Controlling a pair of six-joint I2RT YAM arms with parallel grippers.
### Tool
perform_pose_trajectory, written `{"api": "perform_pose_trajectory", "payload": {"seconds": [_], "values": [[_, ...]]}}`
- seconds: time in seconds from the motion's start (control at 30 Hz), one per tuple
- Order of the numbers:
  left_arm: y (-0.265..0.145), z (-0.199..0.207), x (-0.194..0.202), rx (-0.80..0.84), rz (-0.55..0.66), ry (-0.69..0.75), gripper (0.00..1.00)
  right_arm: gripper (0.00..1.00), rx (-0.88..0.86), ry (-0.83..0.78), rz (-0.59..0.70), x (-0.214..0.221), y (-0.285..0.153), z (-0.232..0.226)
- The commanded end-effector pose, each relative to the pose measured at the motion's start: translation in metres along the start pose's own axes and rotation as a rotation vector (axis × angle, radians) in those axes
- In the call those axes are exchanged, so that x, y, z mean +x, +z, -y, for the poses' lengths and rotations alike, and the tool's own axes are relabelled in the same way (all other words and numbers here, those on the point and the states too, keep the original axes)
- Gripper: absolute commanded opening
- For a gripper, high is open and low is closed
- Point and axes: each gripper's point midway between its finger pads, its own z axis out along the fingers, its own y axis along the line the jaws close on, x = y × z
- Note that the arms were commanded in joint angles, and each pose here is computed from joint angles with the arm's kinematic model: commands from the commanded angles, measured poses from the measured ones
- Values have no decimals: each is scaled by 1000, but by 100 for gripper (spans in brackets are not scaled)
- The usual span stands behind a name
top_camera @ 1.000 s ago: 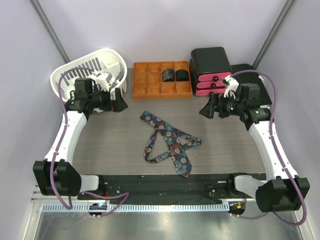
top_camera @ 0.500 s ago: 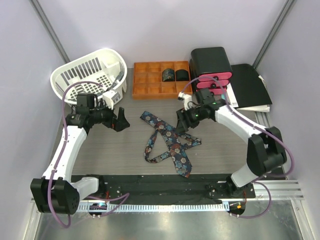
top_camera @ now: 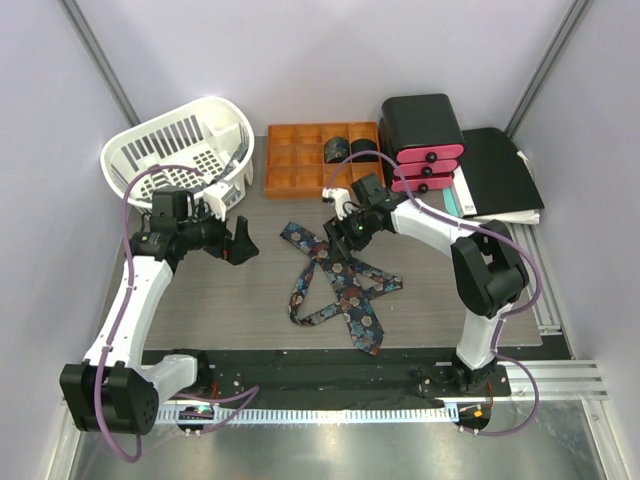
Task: Roll the ties
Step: Flatten out the tie at the center of the board.
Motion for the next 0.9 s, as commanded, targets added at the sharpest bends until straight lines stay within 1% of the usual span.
{"api": "perform_pose_trajectory", "payload": {"seconds": [0.0,0.13,0.17,0.2,0.33,0.4,0.47,0.5,0.57,0.6,0.67,0.7,0.73,0.77,0.8,0.83,0.87], "values": [[-2,0,-4,-8,28,13,96,66,37,-90,11,-14,12,8],[-2,-1,-1,-13,20,9,96,66,52,-96,-36,-2,30,18],[-3,0,0,-14,16,7,96,64,47,-97,-39,-2,31,17],[-4,0,-1,-18,19,11,96,59,40,-100,-41,-1,32,14],[-4,-3,2,-33,20,10,96,49,19,-137,-25,-6,25,-3],[-2,-4,3,-36,27,7,96,41,13,-161,-20,-7,23,-9],[-1,-5,4,-42,31,-10,96,30,5,-190,-40,-2,25,-13],[0,-5,4,-43,32,-16,96,19,7,-193,-51,1,27,-12],[0,-7,2,-55,35,-32,96,1,5,-211,-58,-5,22,-13],[0,-8,3,-65,36,-43,96,1,-3,-217,-63,-7,16,-17],[-2,-13,1,-87,51,-77,96,1,-10,-269,-12,-31,-3,-27],[-3,-14,0,-91,61,-88,96,1,-18,-278,-9,-35,-15,-35],[-4,-16,-1,-96,72,-95,96,1,-23,-327,69,-63,-41,-50],[-5,-17,-4,-96,94,-97,96,1,-26,-371,99,-73,-56,-58],[-5,-18,-5,-98,103,-103,96,1,-31,-387,90,-73,-71,-66],[-5,-18,-7,-100,114,-99,96,1,-11,-455,153,-93,-101,-78],[-5,-17,-13,-88,142,-81,96,1,10,-524,159,-97,-116,-81]]}}
